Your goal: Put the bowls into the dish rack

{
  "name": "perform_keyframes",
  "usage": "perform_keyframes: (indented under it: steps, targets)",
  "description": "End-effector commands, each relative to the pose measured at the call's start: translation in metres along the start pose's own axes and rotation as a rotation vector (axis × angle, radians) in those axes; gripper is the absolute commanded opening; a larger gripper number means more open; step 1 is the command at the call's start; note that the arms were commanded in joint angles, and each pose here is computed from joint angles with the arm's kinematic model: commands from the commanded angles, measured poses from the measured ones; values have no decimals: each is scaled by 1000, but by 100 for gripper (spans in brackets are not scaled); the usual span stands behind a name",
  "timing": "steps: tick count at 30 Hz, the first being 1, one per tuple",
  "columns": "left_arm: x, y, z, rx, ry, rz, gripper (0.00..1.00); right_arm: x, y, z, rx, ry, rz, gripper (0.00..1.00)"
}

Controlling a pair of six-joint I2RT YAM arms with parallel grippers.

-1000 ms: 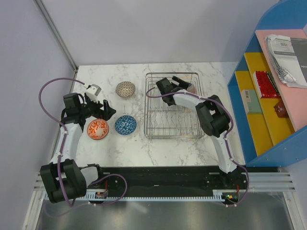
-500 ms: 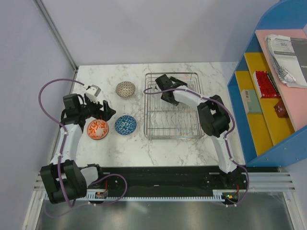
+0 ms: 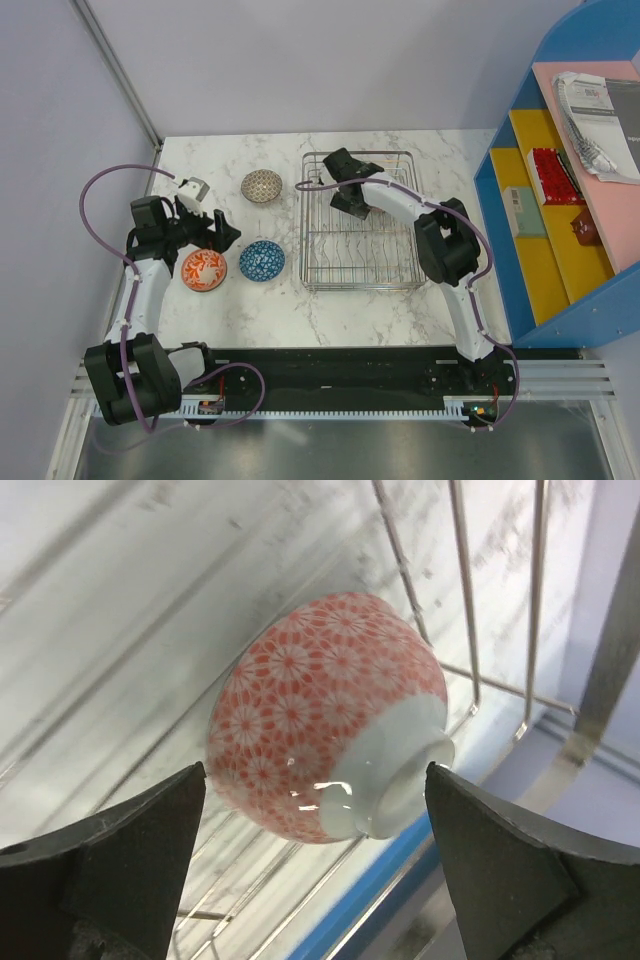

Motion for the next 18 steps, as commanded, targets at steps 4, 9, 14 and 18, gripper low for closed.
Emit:
perform_keyframes:
  steps: [4,9,14,18]
  targets:
    - [-10,-2,-5,12,-56,26,100,-12,4,-21,-203,-125,-10,98]
    - [-11,-3,-6,11,-59,27,100,-8,-8,-11,-93,-65,48,98]
    - [-10,-2,-6,15,-59,24,100,-5,-29,-5,124,-41,133,98]
    - [-10,-2,-6,15,-58,22,100,0,-40,-1,231,-10,166,98]
Point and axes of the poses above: each gripper's point midway between its finger pads, its own z axis out along the fingers, its own y axis along the line the jaws close on, x = y × z, the point moved 9 cm from there along -z, back along the fingers, and after that the axes turned 2 degrees about -z, right-handed, at the moved point
